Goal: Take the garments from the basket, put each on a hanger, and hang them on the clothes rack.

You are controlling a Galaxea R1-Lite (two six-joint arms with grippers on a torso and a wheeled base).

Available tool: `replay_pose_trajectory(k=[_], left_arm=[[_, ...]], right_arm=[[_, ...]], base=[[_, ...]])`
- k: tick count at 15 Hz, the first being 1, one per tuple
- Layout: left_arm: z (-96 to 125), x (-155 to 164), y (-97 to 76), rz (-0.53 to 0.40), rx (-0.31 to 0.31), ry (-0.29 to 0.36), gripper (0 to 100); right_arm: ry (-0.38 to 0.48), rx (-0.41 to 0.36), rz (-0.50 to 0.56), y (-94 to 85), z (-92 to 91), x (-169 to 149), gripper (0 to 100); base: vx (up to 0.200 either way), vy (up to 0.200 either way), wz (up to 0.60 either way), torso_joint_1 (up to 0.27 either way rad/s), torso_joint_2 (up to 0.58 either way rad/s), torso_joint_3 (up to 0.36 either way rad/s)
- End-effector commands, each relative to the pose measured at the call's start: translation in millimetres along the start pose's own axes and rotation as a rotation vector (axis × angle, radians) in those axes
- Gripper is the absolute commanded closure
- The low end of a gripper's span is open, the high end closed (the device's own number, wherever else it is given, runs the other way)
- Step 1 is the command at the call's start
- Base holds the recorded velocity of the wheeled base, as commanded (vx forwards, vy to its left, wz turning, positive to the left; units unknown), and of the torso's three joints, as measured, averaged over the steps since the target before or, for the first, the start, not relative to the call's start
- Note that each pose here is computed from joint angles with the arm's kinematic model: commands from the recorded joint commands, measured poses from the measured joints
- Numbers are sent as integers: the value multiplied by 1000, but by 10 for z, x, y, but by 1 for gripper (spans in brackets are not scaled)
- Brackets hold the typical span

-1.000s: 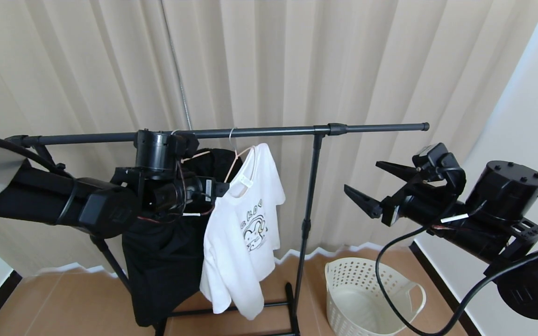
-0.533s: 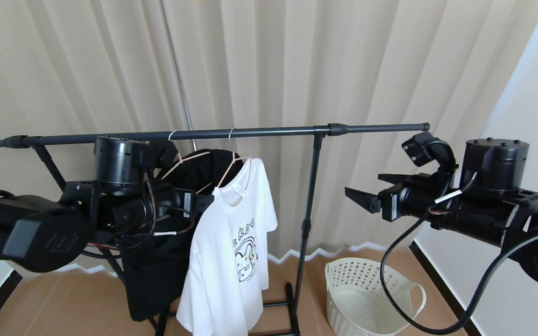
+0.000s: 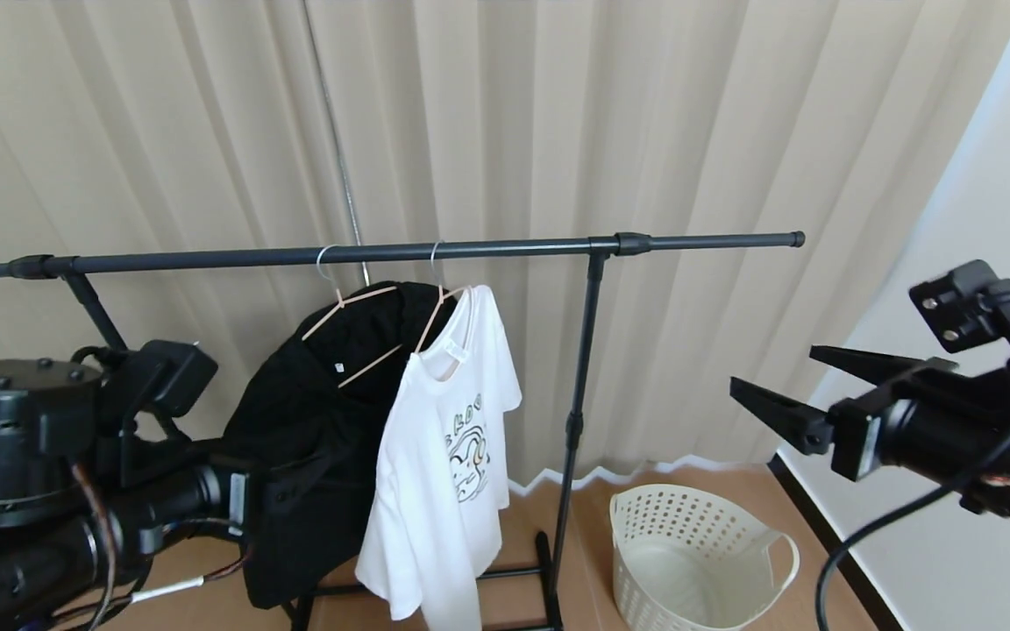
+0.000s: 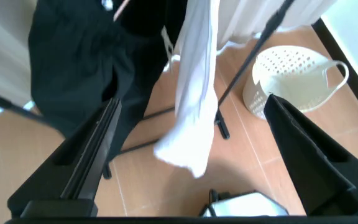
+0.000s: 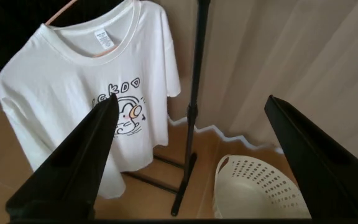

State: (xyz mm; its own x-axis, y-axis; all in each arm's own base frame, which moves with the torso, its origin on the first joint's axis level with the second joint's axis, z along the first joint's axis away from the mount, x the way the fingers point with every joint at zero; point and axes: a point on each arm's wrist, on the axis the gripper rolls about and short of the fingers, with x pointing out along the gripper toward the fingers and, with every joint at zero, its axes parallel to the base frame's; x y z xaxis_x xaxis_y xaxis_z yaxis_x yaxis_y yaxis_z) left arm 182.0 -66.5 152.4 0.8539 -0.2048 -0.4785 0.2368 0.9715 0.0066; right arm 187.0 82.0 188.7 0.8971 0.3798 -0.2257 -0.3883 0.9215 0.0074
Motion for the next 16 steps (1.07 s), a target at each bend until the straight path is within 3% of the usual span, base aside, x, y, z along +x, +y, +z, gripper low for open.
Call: replay_pose_trajectory(k=[1, 4, 6, 9, 11, 13, 16], left_arm=[[-342, -515, 74, -6, -10, -83, 0], [-697, -891, 137, -8, 7, -176, 0], [-1019, -1067, 178, 5, 53, -202, 0], [-1305, -1258, 215, 8, 52, -229, 0], [-1596, -1420, 247, 14, 51, -241, 0], [-1623, -1466, 242, 78, 18, -271, 0], [-1630, -1469, 221, 203, -25, -269, 0]], right_arm=[[-65, -15, -18, 94, -205, -588, 0], [-53, -30, -37, 76, -495, -1021, 0], [-12, -41, -31, 25, -721, -1339, 0], [3, -54, -40, -50, -1056, -1667, 0], [8, -75, -119, -85, -1467, -1817, 0], [-20, -62, -144, -85, -1523, -1845, 0], [-11, -28, -294, -68, -1528, -1848, 0]], base=[[0, 0, 0, 0, 0, 0], [0, 0, 0, 0, 0, 0], [0, 0, 0, 0, 0, 0], [0, 0, 0, 0, 0, 0], [0, 0, 0, 0, 0, 0], [0, 0, 0, 0, 0, 0], [0, 0, 0, 0, 0, 0]])
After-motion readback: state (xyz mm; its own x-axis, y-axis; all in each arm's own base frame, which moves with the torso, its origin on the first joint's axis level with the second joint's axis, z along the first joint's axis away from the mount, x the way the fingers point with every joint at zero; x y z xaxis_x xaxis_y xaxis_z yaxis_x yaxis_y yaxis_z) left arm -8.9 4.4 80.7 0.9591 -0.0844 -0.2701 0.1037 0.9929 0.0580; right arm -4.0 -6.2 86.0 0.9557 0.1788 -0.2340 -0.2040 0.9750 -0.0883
